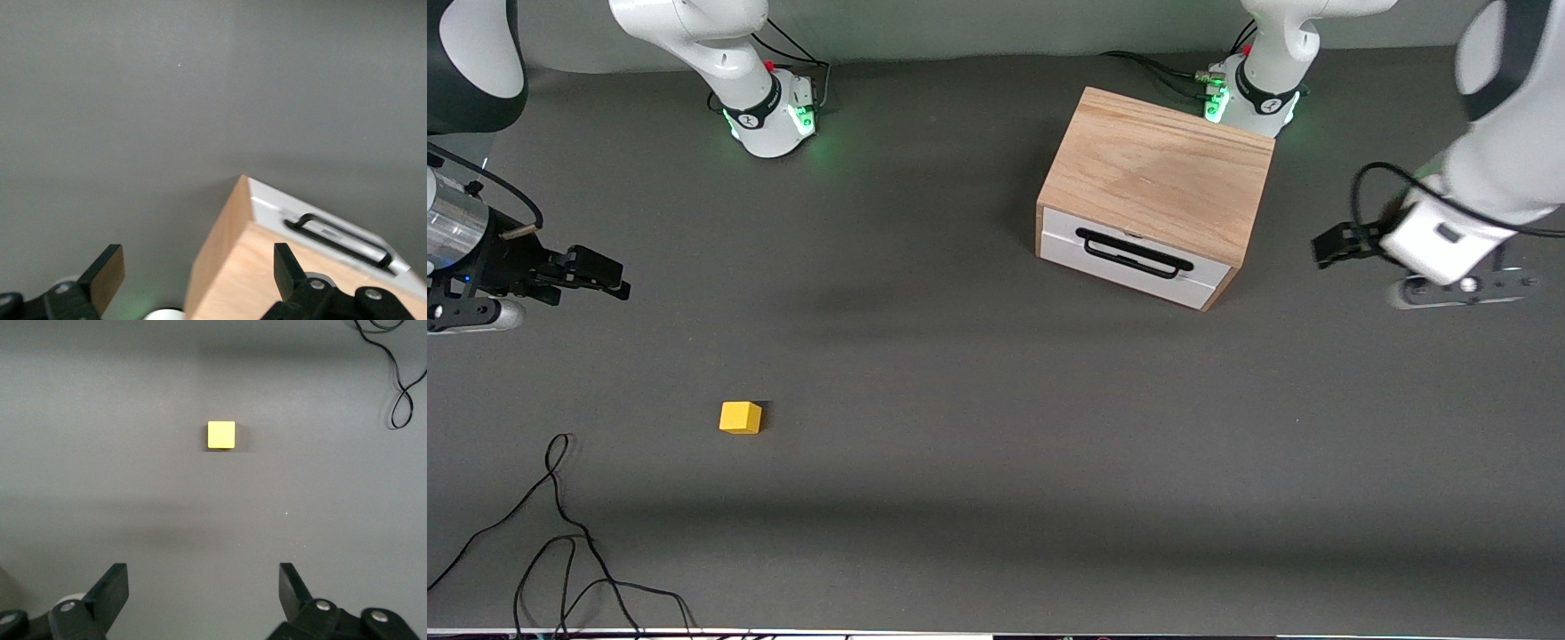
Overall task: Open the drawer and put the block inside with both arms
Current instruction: 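Move the left gripper to the drawer handle while the right gripper approaches the cube, then hook the drawer handle with the left gripper while the right gripper lowers to the cube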
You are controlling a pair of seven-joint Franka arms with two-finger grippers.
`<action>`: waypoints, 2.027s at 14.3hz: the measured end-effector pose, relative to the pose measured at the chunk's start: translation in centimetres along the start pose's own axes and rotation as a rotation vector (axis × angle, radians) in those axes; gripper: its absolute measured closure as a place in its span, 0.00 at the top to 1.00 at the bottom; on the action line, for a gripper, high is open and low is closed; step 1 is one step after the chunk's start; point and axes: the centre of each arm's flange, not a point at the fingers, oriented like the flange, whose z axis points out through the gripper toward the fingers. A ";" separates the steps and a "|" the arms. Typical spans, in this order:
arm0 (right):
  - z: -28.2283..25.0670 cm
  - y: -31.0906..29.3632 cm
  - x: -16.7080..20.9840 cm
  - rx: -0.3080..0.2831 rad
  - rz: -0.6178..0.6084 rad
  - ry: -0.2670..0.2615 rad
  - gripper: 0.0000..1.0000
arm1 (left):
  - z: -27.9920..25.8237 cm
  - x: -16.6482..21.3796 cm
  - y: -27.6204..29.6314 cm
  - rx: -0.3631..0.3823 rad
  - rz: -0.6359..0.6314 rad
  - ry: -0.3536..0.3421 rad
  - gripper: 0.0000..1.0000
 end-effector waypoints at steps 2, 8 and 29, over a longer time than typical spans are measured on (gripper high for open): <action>0.8 0.4 0.4 0.000 0.000 -0.013 1.00 | 1.2 -0.5 4.6 0.000 -0.129 0.011 1.00; 3.0 1.1 2.2 -0.001 0.010 0.006 1.00 | 5.6 -2.3 18.0 -0.001 -0.610 0.014 1.00; 27.7 2.1 10.7 -0.016 0.015 0.047 1.00 | 23.6 -3.0 23.7 0.275 -0.964 -0.113 1.00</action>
